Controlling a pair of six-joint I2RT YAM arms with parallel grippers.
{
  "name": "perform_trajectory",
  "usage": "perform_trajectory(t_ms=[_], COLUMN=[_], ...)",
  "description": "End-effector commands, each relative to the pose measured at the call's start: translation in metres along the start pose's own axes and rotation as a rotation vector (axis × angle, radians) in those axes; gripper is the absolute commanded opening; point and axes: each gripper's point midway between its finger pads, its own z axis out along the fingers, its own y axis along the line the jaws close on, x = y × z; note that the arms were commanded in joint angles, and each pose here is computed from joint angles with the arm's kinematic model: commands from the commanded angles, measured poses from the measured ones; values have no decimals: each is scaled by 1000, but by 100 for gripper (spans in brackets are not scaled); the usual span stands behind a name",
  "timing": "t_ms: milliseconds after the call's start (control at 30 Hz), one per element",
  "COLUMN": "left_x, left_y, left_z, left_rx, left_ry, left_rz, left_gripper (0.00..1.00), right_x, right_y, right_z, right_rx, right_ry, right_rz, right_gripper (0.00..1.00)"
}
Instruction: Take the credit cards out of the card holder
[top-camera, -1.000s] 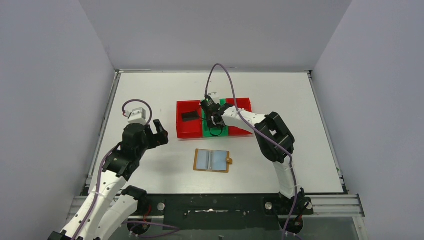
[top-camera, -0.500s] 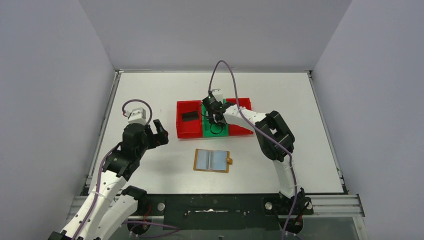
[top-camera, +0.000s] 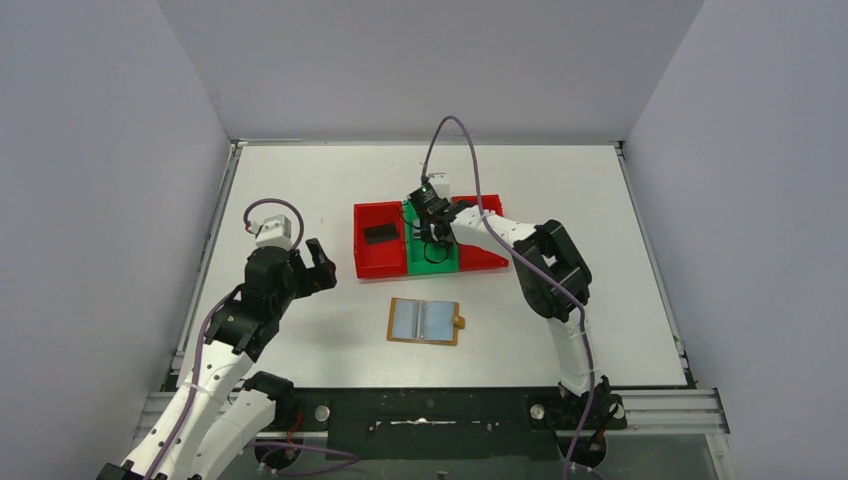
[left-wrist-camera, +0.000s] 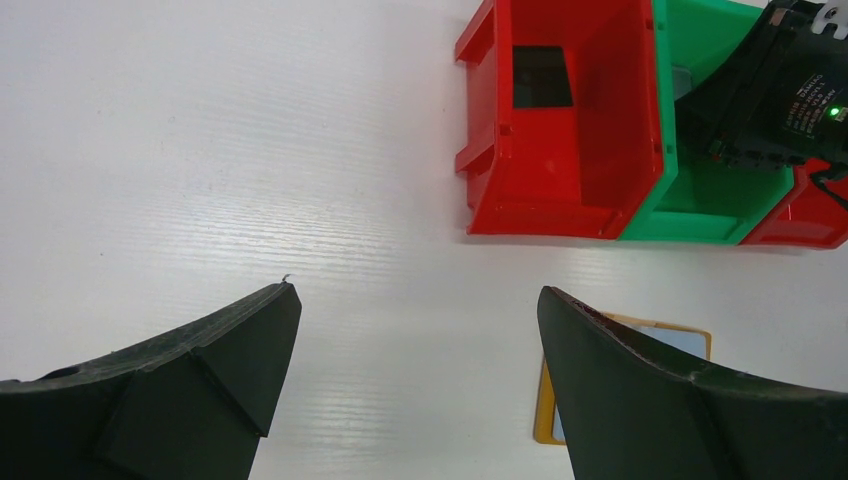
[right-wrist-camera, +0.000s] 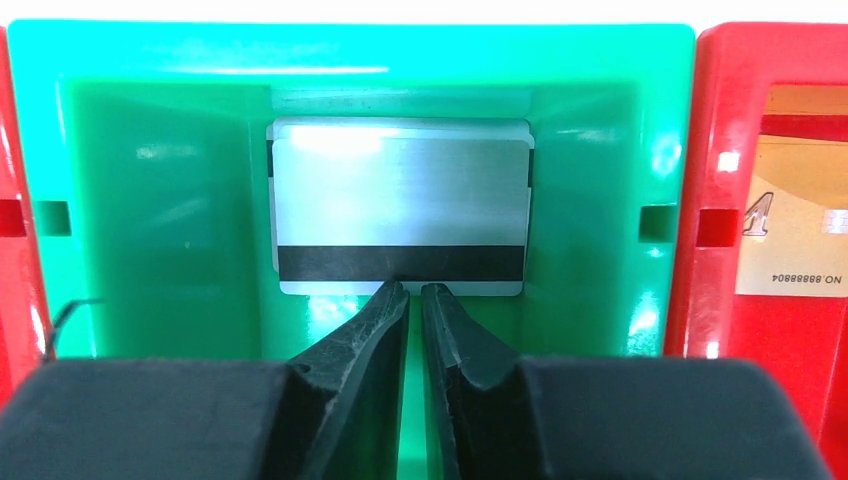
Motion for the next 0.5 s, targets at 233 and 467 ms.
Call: perform_trajectory(t_ms=[233,467], left_x=[-15,-17], left_y=[-7,-4], left_z=[-1,-1], left_rx=[30,18], left_ry=[-53,-60], left_rz=[-4,-13], left_gripper=[91,92], right_x=[-53,13], right_y=[15,32], right_z=[-104,-148], right_rx=[-82,-25], right_ry=[-231,-258], right_rz=[33,101], right_gripper=[31,58])
